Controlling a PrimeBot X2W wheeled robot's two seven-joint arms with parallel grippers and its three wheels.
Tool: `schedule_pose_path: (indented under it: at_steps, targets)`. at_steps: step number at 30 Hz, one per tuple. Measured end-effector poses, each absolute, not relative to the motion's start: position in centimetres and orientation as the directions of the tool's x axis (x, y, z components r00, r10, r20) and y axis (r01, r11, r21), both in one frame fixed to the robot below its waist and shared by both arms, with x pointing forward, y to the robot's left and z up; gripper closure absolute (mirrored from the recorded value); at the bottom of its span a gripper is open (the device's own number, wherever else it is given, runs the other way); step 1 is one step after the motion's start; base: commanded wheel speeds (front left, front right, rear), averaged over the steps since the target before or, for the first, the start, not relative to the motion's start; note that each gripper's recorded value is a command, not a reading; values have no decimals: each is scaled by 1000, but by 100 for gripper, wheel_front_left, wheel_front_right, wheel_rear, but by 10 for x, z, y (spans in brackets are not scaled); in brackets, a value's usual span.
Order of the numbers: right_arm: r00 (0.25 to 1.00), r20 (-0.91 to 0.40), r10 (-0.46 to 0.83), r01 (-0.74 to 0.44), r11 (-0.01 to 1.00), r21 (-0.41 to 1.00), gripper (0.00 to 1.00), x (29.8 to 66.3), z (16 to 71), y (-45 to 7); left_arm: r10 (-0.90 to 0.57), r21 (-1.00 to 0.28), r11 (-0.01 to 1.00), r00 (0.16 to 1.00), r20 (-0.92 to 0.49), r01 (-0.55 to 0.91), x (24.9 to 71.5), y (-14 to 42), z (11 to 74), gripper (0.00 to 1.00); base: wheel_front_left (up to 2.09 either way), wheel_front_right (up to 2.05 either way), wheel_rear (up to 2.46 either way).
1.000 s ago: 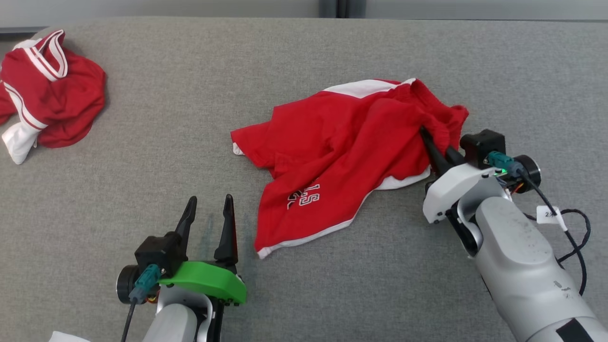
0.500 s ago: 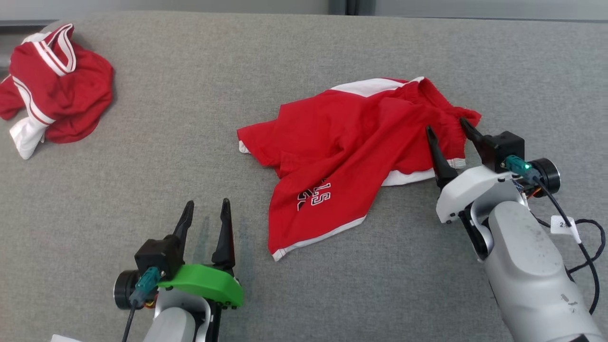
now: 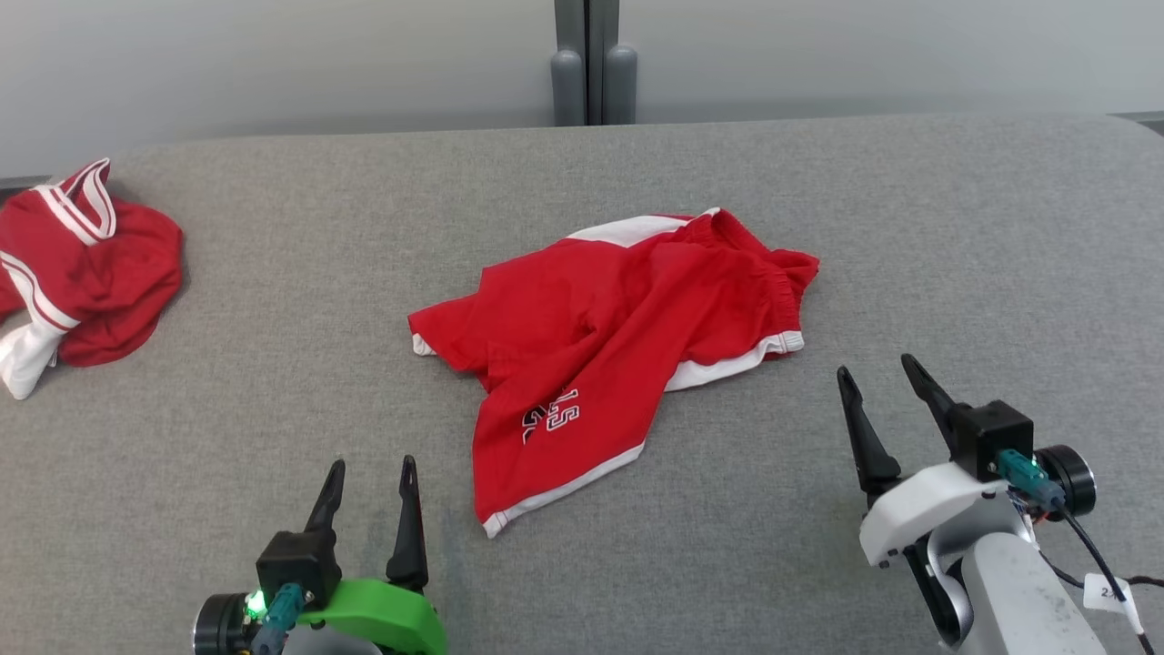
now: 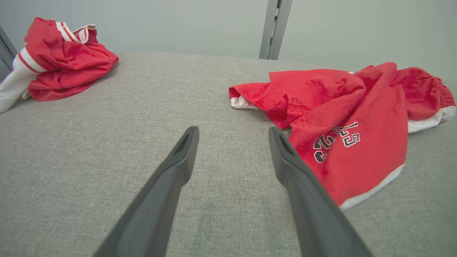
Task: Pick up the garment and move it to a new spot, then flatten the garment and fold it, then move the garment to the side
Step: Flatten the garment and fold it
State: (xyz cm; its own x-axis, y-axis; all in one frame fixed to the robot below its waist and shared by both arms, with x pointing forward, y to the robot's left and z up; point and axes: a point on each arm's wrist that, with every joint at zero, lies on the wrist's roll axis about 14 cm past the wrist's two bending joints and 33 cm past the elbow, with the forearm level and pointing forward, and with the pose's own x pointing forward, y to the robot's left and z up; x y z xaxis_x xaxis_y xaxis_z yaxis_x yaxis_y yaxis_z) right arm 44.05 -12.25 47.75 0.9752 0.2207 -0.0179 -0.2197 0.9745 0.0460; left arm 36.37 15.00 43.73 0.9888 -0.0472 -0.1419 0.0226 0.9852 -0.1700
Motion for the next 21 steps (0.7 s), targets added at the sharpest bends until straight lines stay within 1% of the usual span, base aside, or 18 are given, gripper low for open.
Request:
schedule_pose_path:
  at_steps: [6,9,16,21]
  targets:
    - [986,-36,163,-161,986,52,0,412,473,-144,-83,-153,986,987,-138,62,346,139,439,0,0,0,0]
    - [987,-35,154,-152,987,51,0,404,473,-148,-94,-148,986,987,-134,74,341,136,439,0,0,0,0]
    - [989,-26,143,-142,989,49,0,402,477,-152,-142,-142,982,981,-129,123,339,125,440,0,0,0,0]
    - [989,-35,145,-144,988,50,0,404,474,-151,-214,-192,965,959,-185,178,332,108,422,0,0,0,0]
